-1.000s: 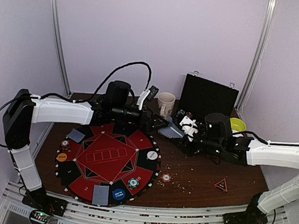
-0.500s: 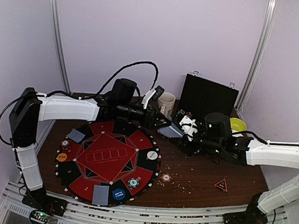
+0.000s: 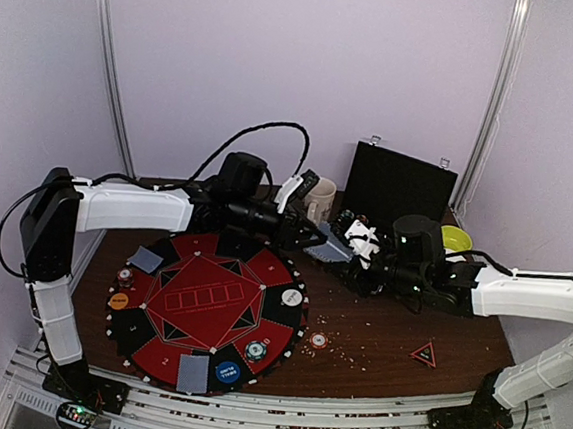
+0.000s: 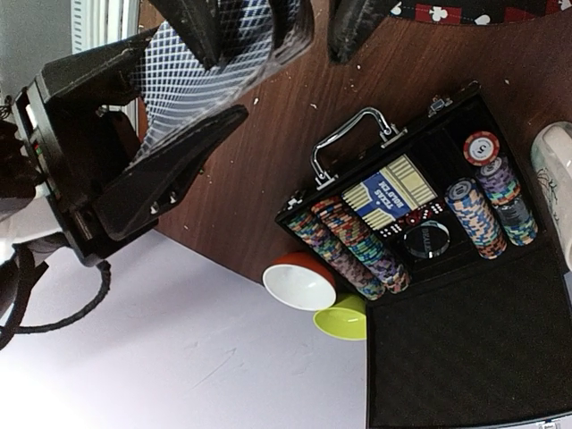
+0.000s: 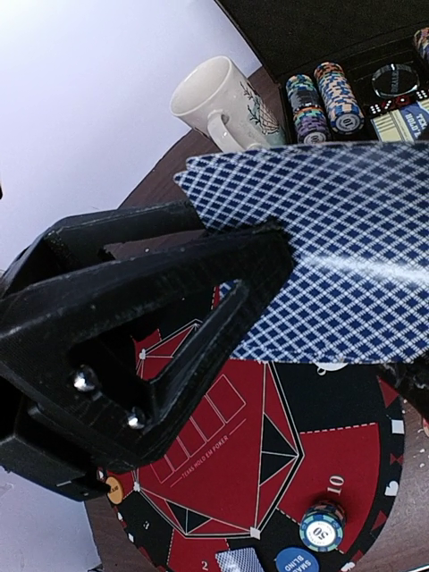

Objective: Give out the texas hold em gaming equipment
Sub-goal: Pick up the poker card from the face-down deck piles.

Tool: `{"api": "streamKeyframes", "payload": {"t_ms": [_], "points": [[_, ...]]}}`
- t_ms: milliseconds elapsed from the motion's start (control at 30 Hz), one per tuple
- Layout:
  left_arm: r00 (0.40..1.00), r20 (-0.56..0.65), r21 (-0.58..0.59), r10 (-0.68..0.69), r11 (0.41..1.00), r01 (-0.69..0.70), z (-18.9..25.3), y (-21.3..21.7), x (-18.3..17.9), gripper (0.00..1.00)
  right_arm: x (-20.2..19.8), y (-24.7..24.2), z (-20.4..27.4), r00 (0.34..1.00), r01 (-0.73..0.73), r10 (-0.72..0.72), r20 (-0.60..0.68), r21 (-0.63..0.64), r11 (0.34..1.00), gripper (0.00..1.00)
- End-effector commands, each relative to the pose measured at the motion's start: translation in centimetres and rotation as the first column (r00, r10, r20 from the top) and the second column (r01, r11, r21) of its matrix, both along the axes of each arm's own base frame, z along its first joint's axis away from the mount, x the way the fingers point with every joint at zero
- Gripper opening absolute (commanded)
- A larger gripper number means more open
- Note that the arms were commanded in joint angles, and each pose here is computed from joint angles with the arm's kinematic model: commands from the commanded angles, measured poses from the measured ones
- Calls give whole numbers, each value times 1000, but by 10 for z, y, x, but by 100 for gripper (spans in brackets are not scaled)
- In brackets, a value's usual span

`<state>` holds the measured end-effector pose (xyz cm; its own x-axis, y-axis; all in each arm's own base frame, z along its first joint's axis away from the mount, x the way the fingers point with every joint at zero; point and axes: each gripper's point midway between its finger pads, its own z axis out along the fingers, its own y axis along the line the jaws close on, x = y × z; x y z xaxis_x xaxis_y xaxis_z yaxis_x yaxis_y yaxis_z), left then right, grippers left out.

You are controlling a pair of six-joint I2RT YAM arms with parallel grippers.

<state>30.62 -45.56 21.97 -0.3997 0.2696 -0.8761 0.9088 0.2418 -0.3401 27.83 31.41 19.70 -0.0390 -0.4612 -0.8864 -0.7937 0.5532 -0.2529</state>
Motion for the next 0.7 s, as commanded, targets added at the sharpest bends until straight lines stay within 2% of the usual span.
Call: {"api": "streamKeyframes", "payload": {"t_ms": [0, 300, 433, 500, 667], "points": [[998, 57, -34, -27, 999, 29, 22, -2, -4, 40, 2, 3, 23, 999, 5, -8, 50, 55, 998, 48], [996, 86, -13, -12, 1000, 13, 25, 5, -5, 36, 2, 3, 24, 999, 6, -8, 48, 54, 999, 48], [993, 120, -10, -19, 1000, 20, 32, 9, -8, 49, 2, 1, 23, 999, 12, -14, 50, 50, 999, 48], [990, 140, -5, -13, 1000, 14, 36, 11, -8, 51, 2, 0, 23, 999, 12, -15, 49, 49, 999, 48], [983, 183, -2, 2, 1000, -1, 44, 15, -7, 45, 2, 0, 23, 999, 15, -17, 47, 50, 999, 48]]}}
